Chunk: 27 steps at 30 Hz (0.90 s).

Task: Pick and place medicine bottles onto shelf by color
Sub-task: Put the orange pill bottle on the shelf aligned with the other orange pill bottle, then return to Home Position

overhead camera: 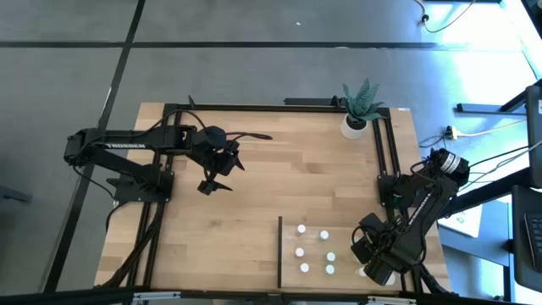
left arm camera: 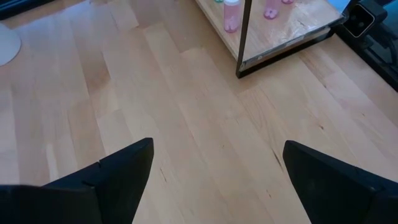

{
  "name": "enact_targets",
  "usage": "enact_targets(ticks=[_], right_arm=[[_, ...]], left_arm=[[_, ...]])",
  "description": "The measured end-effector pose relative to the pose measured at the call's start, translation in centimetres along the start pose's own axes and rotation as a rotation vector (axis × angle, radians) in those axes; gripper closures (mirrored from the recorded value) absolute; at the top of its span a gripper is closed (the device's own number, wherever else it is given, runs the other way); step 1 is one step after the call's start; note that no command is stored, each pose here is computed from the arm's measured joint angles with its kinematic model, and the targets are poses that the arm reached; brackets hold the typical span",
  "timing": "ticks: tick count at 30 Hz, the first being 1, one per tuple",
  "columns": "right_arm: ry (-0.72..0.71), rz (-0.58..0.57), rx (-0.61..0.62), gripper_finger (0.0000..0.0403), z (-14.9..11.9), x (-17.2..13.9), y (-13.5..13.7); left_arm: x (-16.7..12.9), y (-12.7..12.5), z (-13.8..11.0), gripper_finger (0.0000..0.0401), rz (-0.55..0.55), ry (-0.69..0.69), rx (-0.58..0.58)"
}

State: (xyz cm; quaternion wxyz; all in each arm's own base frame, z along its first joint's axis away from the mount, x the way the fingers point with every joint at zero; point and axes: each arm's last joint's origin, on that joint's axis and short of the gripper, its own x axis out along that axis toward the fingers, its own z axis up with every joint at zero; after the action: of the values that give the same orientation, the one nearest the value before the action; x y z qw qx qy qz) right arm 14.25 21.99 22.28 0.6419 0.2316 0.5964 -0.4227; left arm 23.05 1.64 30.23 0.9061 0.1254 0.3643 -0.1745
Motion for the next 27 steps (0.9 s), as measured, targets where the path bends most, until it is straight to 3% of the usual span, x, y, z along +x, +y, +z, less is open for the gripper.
enact_targets(ticks=[7, 16, 22, 27], right_arm=[[0.023, 0.031, 0.000, 0.0131, 0.3, -1.1, -0.5], [-0.038, 0.081, -0.005, 0.0131, 1.4, -5.7, -1.5], [-0.364, 0.337, -0.139, 0.0131, 2.8, -9.6, -1.2], [-0.666, 0.418, -0.315, 0.0131, 4.0, -12.3, -1.9]], left_arm=[[0.0, 0.0, 0.0, 0.0049, 0.000, 0.000, -0.002], [-0.2, 0.0, 0.0, 0.0049, 0.005, -0.005, -0.055], [-3.0, -0.9, 0.1, 0.0049, 0.053, -0.085, -0.112], [-6.7, -2.6, -0.1, 0.0049, 0.141, -0.172, -0.148]])
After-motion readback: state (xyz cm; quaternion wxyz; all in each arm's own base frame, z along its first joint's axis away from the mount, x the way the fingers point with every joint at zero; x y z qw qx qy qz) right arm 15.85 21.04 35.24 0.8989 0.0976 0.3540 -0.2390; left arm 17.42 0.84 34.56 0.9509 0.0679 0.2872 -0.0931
